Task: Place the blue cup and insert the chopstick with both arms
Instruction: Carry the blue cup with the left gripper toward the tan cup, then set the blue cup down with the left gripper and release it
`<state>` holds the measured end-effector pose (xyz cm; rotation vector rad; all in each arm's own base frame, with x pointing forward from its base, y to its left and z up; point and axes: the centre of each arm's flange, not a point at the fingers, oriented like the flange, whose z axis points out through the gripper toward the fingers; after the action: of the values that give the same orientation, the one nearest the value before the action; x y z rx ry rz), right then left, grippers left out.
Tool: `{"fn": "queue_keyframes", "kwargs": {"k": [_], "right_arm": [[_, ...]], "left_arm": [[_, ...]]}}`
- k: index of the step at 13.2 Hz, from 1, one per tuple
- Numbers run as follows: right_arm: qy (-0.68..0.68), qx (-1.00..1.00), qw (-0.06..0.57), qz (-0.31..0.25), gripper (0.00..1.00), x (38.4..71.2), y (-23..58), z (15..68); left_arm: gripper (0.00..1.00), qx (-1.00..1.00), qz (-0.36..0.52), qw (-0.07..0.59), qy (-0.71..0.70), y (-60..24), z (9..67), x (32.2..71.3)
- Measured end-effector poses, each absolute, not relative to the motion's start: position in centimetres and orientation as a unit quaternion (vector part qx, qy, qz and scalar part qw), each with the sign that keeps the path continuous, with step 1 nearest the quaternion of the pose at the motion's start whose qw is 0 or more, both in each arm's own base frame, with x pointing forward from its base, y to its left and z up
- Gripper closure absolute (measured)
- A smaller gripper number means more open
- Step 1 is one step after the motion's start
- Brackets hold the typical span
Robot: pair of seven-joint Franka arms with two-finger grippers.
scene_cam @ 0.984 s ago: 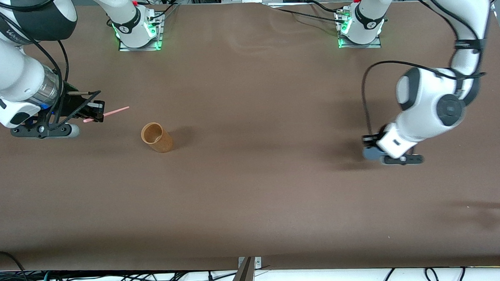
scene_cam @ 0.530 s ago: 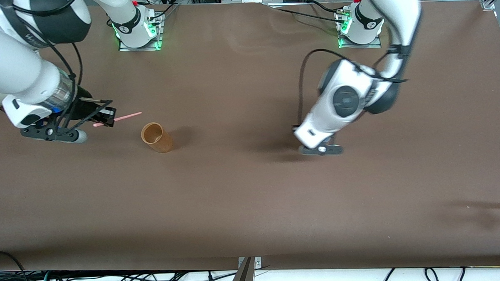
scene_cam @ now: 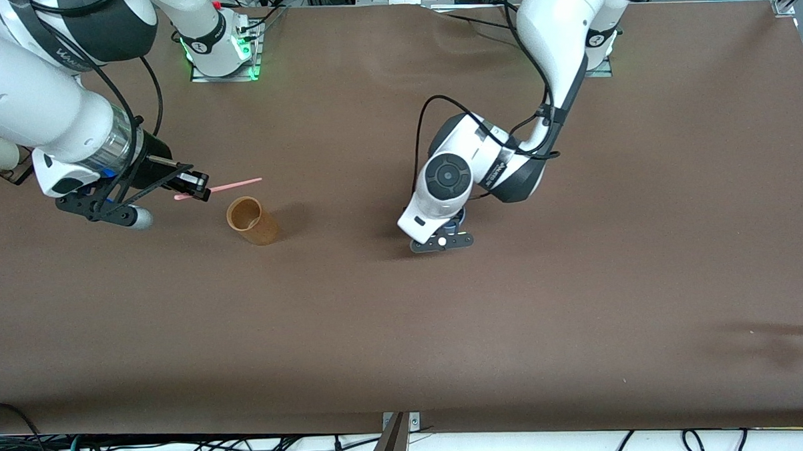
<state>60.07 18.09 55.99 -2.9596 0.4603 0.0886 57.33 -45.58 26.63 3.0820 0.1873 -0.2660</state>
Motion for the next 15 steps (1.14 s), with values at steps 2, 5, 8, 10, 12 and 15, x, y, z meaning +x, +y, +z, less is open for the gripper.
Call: {"fn": "queue_keyframes", "kwargs": {"k": [2, 5, 8, 10, 12, 15], "right_arm": [[0.164, -0.983, 0.078, 0.032, 0.91, 60.0, 18.3, 56.0], [0.175, -0.981, 0.082, 0.024, 0.91, 60.0, 19.4, 56.0], [0.177, -0.980, 0.092, 0.003, 0.91, 60.9, 21.2, 55.1], [0.178, -0.979, 0.097, -0.005, 0.91, 61.4, 22.8, 53.8], [0.175, -0.979, 0.101, -0.011, 0.91, 61.7, 24.6, 52.7], [0.167, -0.980, 0.105, -0.020, 0.91, 61.9, 26.2, 52.4]], "left_arm": [[0.93, 0.994, -0.082, 0.024, 0.064, -46.9, 26.2, 57.3], [0.93, 0.994, -0.078, 0.026, 0.065, -47.2, 25.5, 57.5], [0.93, 0.995, -0.071, 0.031, 0.067, -47.3, 25.5, 57.8], [0.89, 0.995, -0.068, 0.033, 0.068, -47.3, 25.3, 57.9], [0.81, 0.995, -0.066, 0.035, 0.068, -47.3, 25.0, 58.0], [0.52, 0.994, -0.066, 0.042, 0.074, -47.3, 25.4, 58.2]]}}
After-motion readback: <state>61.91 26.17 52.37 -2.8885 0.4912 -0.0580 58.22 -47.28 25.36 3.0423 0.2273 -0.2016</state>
